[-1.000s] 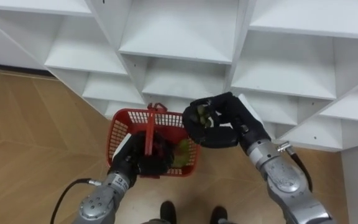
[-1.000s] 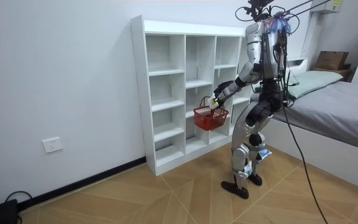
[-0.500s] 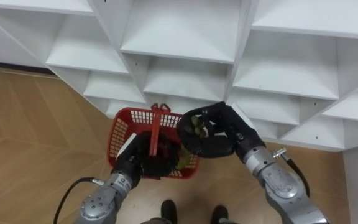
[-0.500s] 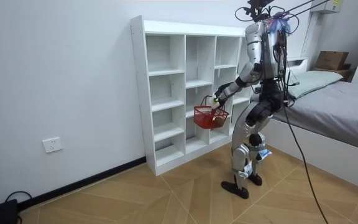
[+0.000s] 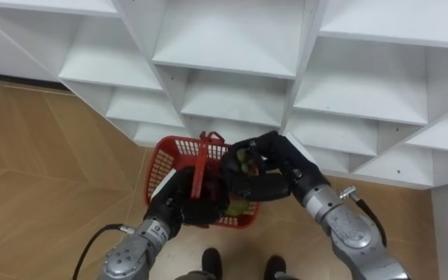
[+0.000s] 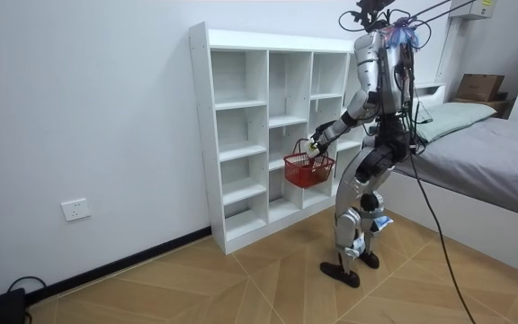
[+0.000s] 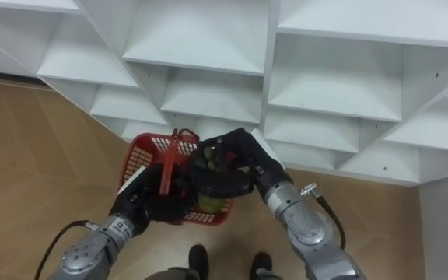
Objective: Collect fruits from the closet
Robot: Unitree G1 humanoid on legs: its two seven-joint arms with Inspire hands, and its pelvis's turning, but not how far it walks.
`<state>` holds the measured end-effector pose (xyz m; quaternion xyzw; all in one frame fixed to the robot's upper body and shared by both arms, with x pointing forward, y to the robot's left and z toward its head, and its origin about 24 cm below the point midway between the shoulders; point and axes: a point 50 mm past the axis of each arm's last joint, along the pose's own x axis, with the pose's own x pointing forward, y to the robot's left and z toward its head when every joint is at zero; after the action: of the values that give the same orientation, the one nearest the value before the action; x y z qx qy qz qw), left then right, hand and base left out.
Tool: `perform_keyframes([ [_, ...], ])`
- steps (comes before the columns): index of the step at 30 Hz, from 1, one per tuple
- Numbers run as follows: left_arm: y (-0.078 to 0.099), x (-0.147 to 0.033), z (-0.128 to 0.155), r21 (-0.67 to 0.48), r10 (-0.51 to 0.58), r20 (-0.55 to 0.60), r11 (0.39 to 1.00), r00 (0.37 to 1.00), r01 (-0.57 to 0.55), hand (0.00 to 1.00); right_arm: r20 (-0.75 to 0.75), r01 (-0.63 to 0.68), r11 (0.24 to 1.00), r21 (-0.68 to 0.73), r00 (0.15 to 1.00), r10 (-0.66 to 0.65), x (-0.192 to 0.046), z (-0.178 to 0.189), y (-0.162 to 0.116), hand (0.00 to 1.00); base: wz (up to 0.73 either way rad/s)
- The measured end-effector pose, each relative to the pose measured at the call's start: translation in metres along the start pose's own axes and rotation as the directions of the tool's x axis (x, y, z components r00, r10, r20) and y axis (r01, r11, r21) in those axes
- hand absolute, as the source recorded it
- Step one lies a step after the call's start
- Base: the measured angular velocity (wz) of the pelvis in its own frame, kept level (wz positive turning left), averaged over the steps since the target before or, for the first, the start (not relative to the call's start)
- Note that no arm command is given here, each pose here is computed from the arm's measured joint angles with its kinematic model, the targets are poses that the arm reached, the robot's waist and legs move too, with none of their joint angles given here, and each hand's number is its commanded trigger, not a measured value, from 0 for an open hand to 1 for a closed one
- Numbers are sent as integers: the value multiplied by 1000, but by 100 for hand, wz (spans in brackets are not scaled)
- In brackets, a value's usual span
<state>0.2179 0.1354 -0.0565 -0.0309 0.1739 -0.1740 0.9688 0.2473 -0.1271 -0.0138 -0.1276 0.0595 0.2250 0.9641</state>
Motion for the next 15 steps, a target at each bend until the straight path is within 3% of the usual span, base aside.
perform_keyframes([
  [1,0,0,0,0,0,1,1000,1000,0,100,-1,-1,1000,-1,1000,1,0,0,0,100,0],
  [2,0,0,0,0,-1,2,1000,1000,1,100,-1,-1,1000,-3,1000,1,0,0,0,75,0],
  [4,0,0,0,0,-3,1,1000,1000,3,100,-1,-2,1000,-7,1000,2,0,0,0,53,0],
  [5,0,0,0,0,-6,1,1000,1000,6,100,-2,-3,1000,-8,1000,3,0,0,0,20,0],
  [6,0,0,0,0,-7,1,1000,1000,7,100,-2,-2,1000,-8,1000,2,0,0,0,0,0],
  [15,1,-1,0,3,-6,-4,1000,1000,6,100,-4,-3,1000,-13,1000,3,0,0,0,0,0],
])
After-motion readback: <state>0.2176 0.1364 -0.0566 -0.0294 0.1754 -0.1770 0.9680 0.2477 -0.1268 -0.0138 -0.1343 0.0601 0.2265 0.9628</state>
